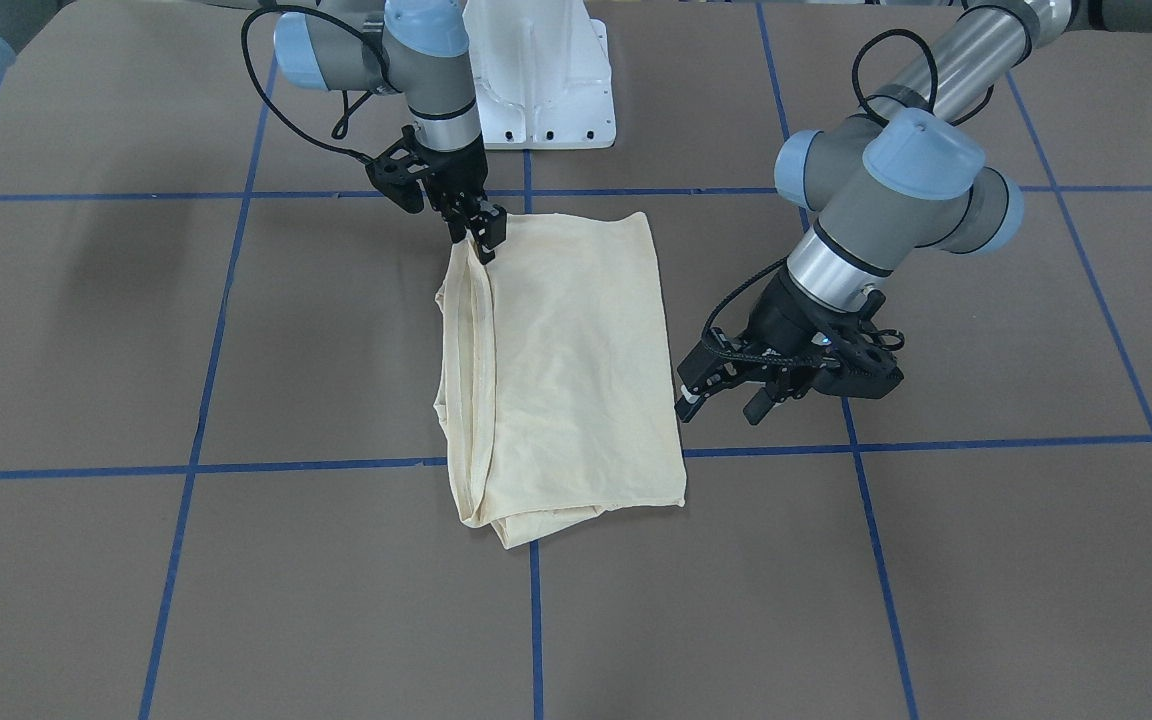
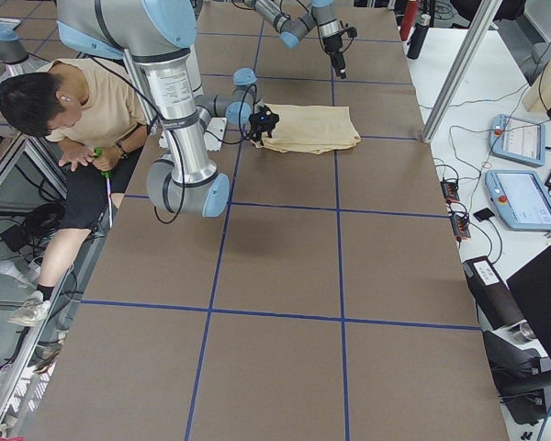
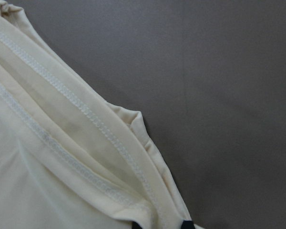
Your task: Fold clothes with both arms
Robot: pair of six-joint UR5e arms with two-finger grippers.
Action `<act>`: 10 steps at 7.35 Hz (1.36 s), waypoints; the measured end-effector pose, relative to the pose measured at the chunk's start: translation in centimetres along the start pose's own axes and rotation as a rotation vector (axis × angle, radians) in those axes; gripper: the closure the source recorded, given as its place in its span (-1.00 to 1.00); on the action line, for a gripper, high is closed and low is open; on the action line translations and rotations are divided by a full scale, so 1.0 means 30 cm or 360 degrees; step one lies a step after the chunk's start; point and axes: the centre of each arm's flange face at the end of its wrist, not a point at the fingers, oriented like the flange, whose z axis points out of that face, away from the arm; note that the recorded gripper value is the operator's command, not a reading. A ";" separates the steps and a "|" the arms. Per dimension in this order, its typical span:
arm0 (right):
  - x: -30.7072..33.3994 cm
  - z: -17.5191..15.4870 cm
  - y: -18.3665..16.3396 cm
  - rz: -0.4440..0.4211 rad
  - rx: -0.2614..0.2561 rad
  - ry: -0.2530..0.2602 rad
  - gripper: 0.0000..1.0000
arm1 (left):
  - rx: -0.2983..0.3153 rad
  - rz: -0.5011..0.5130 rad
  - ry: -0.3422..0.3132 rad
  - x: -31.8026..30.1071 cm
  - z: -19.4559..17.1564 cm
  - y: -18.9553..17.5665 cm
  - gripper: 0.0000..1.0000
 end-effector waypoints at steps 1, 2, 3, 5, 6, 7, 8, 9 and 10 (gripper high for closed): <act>0.000 -0.001 0.001 0.0003 -0.0001 0.0000 1.00 | 0.0001 -0.0005 0.0000 -0.001 0.000 0.000 -0.96; -0.001 -0.003 0.001 0.0003 -0.0004 -0.0001 1.00 | 0.0003 -0.0013 -0.0001 -0.001 0.000 0.000 -0.96; -0.004 -0.009 0.001 0.0004 -0.0008 -0.0004 1.00 | 0.0004 -0.0018 -0.0001 -0.001 0.001 0.000 -0.96; -0.016 -0.038 -0.006 0.0009 -0.0023 -0.0019 1.00 | 0.0005 -0.0021 -0.0002 -0.001 0.002 0.001 -0.96; -0.018 -0.052 -0.011 0.0010 -0.0026 -0.0022 1.00 | 0.0005 -0.0022 -0.0002 -0.001 0.002 0.001 -0.96; -0.012 -0.054 -0.013 0.0007 -0.0025 -0.0018 -0.23 | 0.0006 -0.0022 -0.0001 0.000 0.000 0.000 -0.96; -0.001 -0.048 -0.008 0.0000 -0.0024 -0.0010 -0.37 | 0.0006 -0.0023 0.0000 0.000 0.000 0.000 -0.96; 0.009 -0.042 0.001 -0.0008 -0.0024 -0.0003 -0.48 | 0.0006 -0.0024 0.0000 0.000 -0.001 0.000 -0.96; 0.015 -0.038 0.008 -0.0013 -0.0025 0.0001 -0.49 | 0.0006 -0.0024 0.0000 0.000 -0.001 0.000 -0.96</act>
